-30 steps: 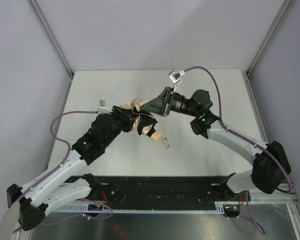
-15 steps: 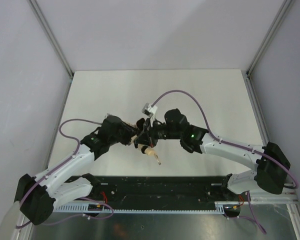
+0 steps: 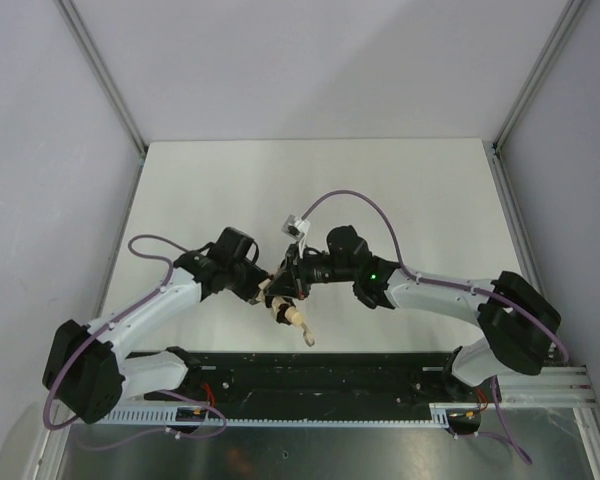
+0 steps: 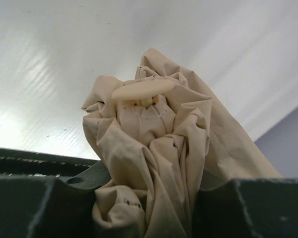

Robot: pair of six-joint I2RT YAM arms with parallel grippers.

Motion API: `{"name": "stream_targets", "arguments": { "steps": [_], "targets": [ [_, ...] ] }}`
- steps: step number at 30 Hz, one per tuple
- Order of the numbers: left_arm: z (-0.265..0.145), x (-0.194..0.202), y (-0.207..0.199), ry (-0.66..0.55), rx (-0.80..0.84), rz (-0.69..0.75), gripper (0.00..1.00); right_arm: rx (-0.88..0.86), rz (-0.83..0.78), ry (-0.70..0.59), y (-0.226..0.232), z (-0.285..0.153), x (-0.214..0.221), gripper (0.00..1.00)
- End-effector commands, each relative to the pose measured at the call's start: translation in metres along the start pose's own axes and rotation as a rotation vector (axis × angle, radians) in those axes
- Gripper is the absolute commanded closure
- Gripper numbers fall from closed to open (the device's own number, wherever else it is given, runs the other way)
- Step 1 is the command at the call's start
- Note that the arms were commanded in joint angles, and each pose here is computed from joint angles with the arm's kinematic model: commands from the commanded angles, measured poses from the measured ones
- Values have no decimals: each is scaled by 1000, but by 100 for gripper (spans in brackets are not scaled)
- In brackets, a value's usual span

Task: Put away the umbrella

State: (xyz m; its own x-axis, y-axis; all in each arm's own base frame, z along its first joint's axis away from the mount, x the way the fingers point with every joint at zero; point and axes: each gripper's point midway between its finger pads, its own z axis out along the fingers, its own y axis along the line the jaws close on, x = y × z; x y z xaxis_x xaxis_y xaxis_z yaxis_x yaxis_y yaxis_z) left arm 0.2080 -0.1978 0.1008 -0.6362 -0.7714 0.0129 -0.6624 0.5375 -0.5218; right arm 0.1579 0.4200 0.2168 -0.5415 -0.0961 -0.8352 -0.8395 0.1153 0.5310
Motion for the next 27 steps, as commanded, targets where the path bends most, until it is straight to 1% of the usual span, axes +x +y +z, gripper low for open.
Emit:
{"name": "stream_targets", "arguments": {
  "steps": [1, 6, 10, 13, 15, 20, 24, 27],
  "targets": [
    [-8, -11, 16, -44, -176, 9, 100, -231, -111, -81, 50, 10, -44, 100],
    [-11, -8, 18, -6, -274, 73, 100, -169, -188, 80, 40, 26, -18, 100],
    [-11, -6, 23, 16, -320, 91, 100, -126, -260, 155, 38, 31, -8, 100],
    [-12, -8, 26, 22, -353, 117, 100, -99, -311, 184, 38, 33, -4, 100],
    [-14, -5, 25, 47, -365, 136, 100, -80, -326, 198, 34, 33, -2, 100],
    [-20, 1, 21, 103, -372, 173, 100, -67, -352, 189, 33, 37, -4, 100],
    [-21, 3, 20, 145, -364, 210, 100, -119, -339, 204, 41, 39, -4, 100],
    [-25, -1, 18, 118, -349, 222, 100, -179, -309, 232, 46, 40, 2, 100]
  ]
}}
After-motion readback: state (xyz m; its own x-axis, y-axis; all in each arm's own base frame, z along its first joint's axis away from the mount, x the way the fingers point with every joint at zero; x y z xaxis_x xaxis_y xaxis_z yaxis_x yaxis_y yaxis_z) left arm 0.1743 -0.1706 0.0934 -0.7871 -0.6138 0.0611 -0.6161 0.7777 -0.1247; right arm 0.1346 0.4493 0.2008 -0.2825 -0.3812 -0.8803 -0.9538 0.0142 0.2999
